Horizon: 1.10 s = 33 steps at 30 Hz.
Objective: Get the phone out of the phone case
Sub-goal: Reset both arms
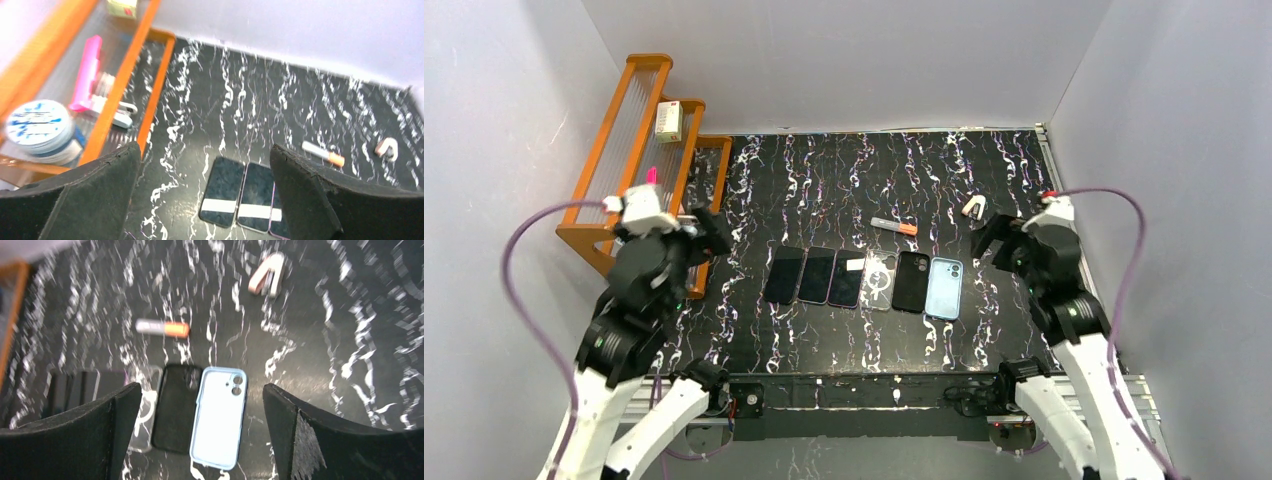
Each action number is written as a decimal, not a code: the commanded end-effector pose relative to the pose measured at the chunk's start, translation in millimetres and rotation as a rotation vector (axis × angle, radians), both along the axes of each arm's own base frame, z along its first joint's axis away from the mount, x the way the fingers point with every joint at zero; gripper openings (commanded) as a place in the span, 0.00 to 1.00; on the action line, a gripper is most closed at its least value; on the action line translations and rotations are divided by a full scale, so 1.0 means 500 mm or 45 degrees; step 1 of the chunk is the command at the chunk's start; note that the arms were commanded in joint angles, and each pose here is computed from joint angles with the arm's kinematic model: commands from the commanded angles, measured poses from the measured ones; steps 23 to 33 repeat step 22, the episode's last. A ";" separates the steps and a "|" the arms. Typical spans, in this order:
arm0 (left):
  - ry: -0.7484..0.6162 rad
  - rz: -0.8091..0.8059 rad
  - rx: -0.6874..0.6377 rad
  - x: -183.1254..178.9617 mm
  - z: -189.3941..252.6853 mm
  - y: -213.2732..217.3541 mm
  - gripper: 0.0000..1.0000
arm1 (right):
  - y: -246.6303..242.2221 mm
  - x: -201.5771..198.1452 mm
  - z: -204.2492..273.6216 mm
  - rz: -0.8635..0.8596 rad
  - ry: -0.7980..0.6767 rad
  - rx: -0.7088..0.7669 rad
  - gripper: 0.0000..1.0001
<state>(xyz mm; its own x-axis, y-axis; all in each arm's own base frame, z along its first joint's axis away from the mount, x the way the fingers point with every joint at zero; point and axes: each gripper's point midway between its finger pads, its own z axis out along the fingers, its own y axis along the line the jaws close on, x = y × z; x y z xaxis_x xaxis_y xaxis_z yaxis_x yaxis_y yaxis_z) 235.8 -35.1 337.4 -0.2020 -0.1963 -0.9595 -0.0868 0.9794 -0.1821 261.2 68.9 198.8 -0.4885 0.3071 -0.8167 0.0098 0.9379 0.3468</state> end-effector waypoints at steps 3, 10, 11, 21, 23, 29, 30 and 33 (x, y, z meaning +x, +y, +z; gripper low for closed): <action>-0.300 0.203 -0.030 -0.100 0.067 0.111 0.98 | -0.115 -0.075 0.170 -0.309 -0.427 -0.060 0.99; -0.345 0.283 -0.039 -0.125 0.075 0.143 0.98 | -0.168 -0.152 0.253 -0.435 -0.731 -0.045 0.99; -0.345 0.279 -0.040 -0.124 0.074 0.141 0.98 | -0.171 -0.158 0.258 -0.438 -0.752 -0.046 0.99; -0.343 0.293 -0.045 -0.120 0.067 0.142 0.98 | -0.188 -0.174 0.263 -0.477 -0.773 -0.083 0.99; -0.347 0.292 -0.047 -0.120 0.068 0.142 0.98 | -0.187 -0.173 0.263 -0.476 -0.774 -0.083 0.99; -0.347 0.292 -0.047 -0.120 0.068 0.142 0.98 | -0.187 -0.173 0.263 -0.476 -0.774 -0.083 0.99; -0.347 0.292 -0.047 -0.120 0.068 0.142 0.98 | -0.187 -0.173 0.263 -0.476 -0.774 -0.083 0.99; -0.347 0.292 -0.047 -0.120 0.068 0.142 0.98 | -0.187 -0.173 0.263 -0.476 -0.774 -0.083 0.99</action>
